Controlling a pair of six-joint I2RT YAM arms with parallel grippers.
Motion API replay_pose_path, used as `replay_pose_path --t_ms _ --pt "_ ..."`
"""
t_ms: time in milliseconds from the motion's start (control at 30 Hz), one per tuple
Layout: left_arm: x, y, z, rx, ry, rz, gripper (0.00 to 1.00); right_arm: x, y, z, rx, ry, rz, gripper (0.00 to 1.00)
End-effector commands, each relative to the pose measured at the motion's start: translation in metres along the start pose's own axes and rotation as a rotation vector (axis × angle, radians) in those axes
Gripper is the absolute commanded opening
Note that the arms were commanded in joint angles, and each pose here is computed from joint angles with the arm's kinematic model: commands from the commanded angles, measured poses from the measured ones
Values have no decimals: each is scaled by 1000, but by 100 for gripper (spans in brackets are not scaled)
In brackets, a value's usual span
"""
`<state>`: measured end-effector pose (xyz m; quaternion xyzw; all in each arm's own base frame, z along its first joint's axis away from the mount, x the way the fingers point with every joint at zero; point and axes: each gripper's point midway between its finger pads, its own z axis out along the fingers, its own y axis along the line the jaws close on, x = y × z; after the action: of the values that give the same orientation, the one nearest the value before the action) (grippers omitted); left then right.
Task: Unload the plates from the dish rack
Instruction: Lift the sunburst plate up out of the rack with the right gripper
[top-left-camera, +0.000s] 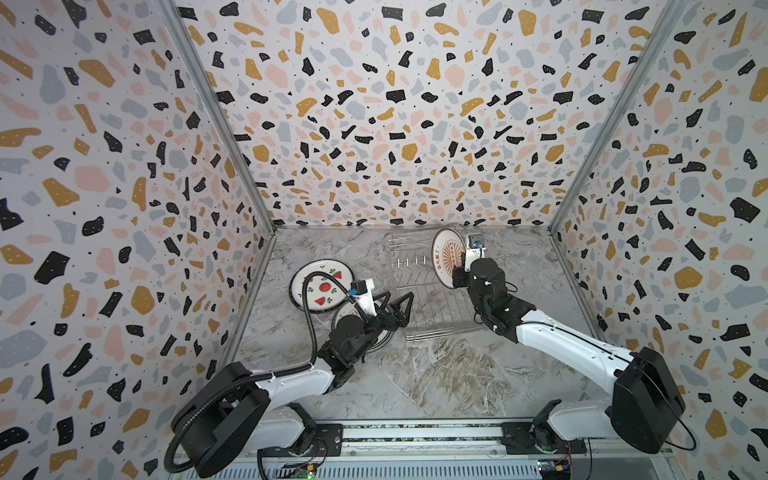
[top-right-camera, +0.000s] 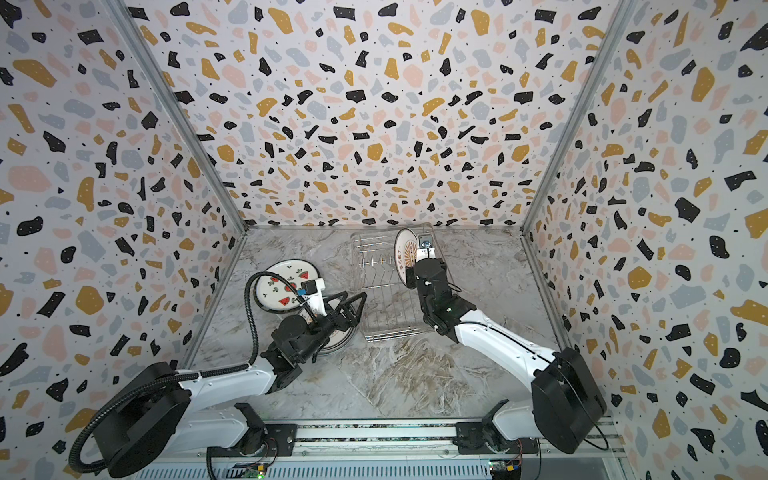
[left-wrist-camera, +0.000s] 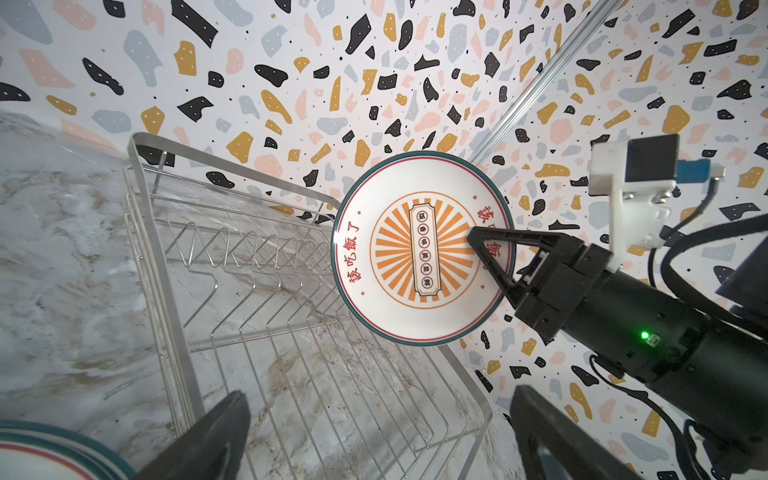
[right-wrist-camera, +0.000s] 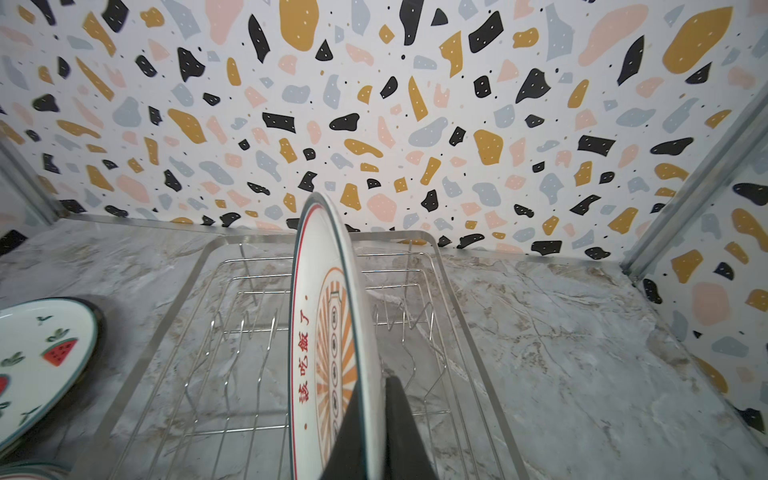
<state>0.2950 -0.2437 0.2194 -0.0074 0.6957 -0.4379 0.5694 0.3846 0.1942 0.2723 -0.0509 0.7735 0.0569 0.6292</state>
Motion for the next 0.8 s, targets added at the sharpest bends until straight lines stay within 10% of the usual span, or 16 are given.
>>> replay_pose_path --t_ms 0,767 --pt "-11 -2 -6 -6 -46 -2 100 -35 4 -16 -154 -105 142 0" --pt "-17 -18 -25 73 -50 2 100 -16 4 -60 -635 -93 385 0"
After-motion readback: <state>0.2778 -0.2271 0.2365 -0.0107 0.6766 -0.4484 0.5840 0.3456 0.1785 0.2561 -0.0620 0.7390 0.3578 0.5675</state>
